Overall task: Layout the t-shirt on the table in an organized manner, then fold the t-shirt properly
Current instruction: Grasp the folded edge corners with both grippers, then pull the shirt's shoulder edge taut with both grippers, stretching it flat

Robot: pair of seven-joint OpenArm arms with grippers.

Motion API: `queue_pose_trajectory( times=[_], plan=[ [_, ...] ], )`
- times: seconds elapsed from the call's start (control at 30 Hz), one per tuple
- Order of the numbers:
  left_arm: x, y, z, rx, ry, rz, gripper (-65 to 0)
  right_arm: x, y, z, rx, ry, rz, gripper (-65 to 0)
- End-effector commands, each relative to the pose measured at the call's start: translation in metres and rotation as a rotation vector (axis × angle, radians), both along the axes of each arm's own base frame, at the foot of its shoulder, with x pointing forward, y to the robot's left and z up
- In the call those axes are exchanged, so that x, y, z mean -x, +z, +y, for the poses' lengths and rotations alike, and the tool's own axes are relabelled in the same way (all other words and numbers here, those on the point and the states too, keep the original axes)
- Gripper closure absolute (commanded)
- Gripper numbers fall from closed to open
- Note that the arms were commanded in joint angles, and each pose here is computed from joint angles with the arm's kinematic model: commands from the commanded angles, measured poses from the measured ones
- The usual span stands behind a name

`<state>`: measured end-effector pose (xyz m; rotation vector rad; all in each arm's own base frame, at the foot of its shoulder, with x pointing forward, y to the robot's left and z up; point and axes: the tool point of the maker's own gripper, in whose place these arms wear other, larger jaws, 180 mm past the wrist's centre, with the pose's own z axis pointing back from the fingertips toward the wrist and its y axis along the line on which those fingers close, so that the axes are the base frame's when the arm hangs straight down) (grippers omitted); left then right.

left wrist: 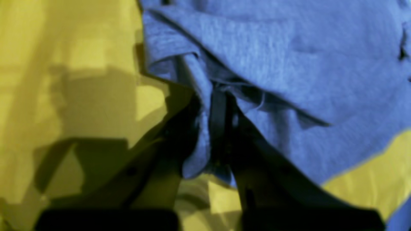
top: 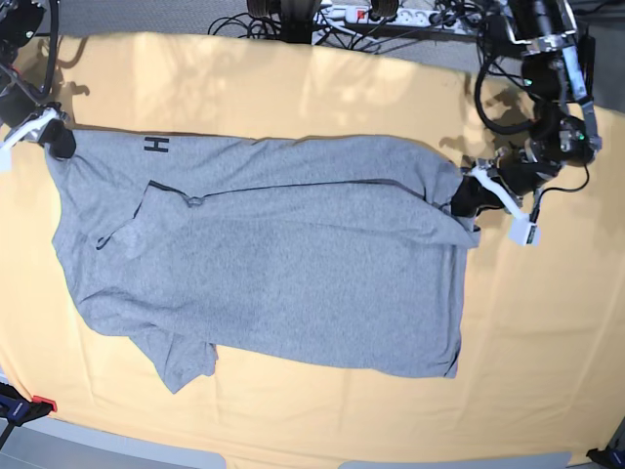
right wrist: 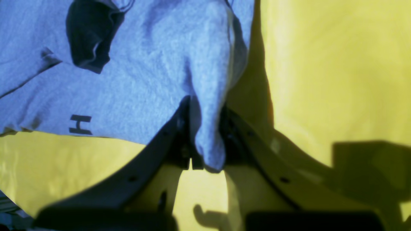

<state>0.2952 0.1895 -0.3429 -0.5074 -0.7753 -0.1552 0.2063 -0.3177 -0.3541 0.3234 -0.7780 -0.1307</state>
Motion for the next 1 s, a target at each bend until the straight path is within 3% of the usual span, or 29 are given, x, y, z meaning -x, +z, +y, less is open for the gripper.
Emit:
queue_pose_trajectory(
  times=[0.0,0.3,0.57,0.77,0.97],
  plan=[
    [-0.006,0.017,0.003,-0.001,-0.026,-0.055,0.0,-0.007,0.015,-0.007,0.029,0.010,-0.046,0.0],
    [0.000,0.035,0.023,-0.036,-0.109,-0.056,0.0,-0.002,0.016,-0.002,0.027,0.052,-0.006,0.0],
    [0.036,0.041,0.011,0.034,-0.302,0.013,0.0,0.014,0.023,0.005,0.093,0.104,0.024,0.0],
    [0.056,0.038,0.024,0.011,-0.337,0.065,0.0,0.038,0.023,0.009,0.161,0.143,0.084,0.0],
    [0.082,0.043,0.025,0.059,-0.418,0.124,0.0,0.062,0.022,0.015,0.201,0.190,0.153,0.0]
  ],
)
